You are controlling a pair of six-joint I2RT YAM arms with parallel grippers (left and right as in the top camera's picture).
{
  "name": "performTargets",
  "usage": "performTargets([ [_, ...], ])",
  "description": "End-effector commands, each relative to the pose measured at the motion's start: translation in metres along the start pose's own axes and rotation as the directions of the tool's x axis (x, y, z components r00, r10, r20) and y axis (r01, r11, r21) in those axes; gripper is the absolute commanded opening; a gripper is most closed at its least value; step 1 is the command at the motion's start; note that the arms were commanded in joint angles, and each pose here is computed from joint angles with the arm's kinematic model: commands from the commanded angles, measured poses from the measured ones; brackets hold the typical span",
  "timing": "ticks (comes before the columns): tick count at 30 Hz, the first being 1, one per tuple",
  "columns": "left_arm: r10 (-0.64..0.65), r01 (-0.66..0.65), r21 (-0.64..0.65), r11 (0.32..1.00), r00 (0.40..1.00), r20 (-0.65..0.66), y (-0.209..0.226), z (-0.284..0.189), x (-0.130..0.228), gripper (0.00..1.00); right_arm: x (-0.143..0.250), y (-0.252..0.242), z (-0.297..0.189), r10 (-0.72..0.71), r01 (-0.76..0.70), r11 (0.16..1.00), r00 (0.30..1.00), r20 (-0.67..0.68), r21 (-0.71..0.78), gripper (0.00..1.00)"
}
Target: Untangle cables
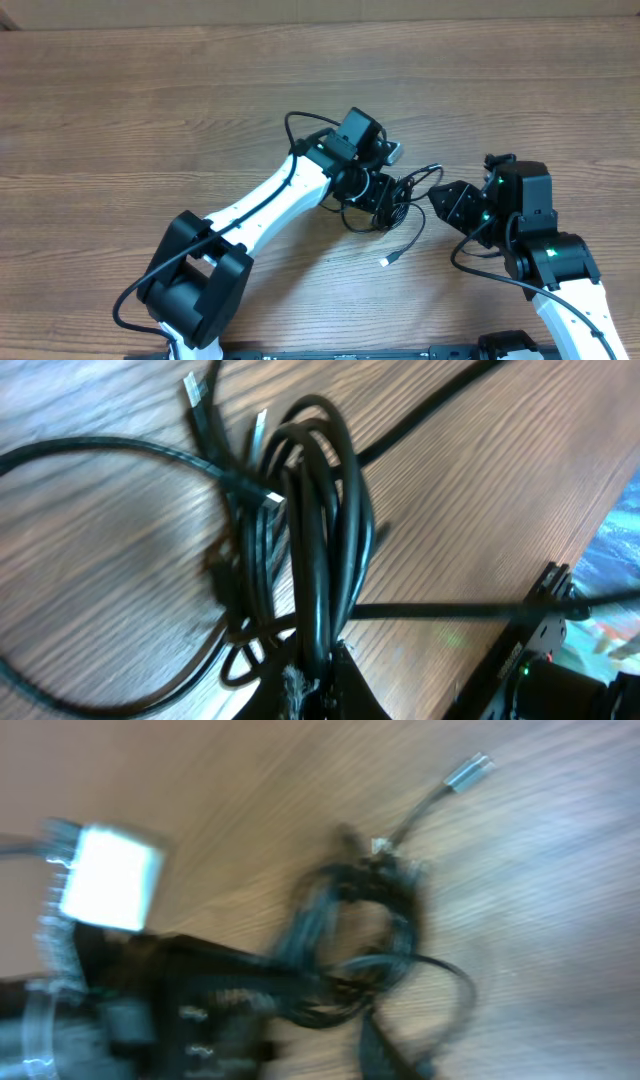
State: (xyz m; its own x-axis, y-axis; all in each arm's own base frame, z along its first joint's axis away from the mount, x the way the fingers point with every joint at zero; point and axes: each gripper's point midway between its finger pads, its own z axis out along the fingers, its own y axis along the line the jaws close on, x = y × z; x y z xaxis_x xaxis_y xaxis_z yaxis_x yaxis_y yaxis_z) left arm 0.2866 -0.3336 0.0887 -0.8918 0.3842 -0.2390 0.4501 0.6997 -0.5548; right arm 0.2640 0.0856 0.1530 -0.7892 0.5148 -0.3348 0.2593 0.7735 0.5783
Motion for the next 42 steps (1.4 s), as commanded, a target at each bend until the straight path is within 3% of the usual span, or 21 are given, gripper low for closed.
performTargets([
  [1, -0.069, 0.068, 0.019, 0.997, 0.997, 0.023, 0.011, -0.026, -0.017, 0.04, -0.011, -0.024, -0.004, 0.001, -0.01, 0.99, 0.998, 0.06, 0.142, 0.68],
  [10, -0.002, -0.038, 0.244, 0.969, 0.987, 0.16, -0.032, -0.117, -0.061, 0.04, -0.003, -0.033, 0.009, 0.038, -0.038, 0.983, 0.999, 0.004, 0.18, 0.72],
  [19, 0.042, -0.122, 0.489, 0.864, 0.984, 0.173, -0.082, -0.159, -0.055, 0.04, -0.007, 0.025, 0.013, -0.049, 0.045, 0.992, 0.998, -0.036, -0.115, 0.71],
  [25, 0.098, -0.198, 0.624, 0.756, 0.977, 0.19, -0.109, -0.177, -0.051, 0.04, -0.008, 0.032, 0.012, -0.057, 0.051, 0.988, 0.998, -0.038, -0.148, 0.69],
  [32, 0.096, -0.196, 0.646, 0.737, 0.978, 0.187, -0.113, -0.181, -0.051, 0.04, -0.014, 0.038, 0.011, -0.061, 0.058, 0.983, 0.998, -0.014, -0.173, 0.61],
  [37, 0.095, -0.195, 0.649, 0.736, 0.978, 0.185, -0.113, -0.181, -0.051, 0.04, -0.015, 0.061, 0.006, -0.098, 0.091, 0.954, 0.995, -0.011, -0.285, 0.58],
  [42, 0.085, -0.178, 0.672, 0.719, 0.982, 0.169, -0.116, -0.184, -0.05, 0.04, -0.02, 0.078, 0.0, -0.131, 0.127, 0.923, 0.991, 0.013, -0.364, 0.47],
])
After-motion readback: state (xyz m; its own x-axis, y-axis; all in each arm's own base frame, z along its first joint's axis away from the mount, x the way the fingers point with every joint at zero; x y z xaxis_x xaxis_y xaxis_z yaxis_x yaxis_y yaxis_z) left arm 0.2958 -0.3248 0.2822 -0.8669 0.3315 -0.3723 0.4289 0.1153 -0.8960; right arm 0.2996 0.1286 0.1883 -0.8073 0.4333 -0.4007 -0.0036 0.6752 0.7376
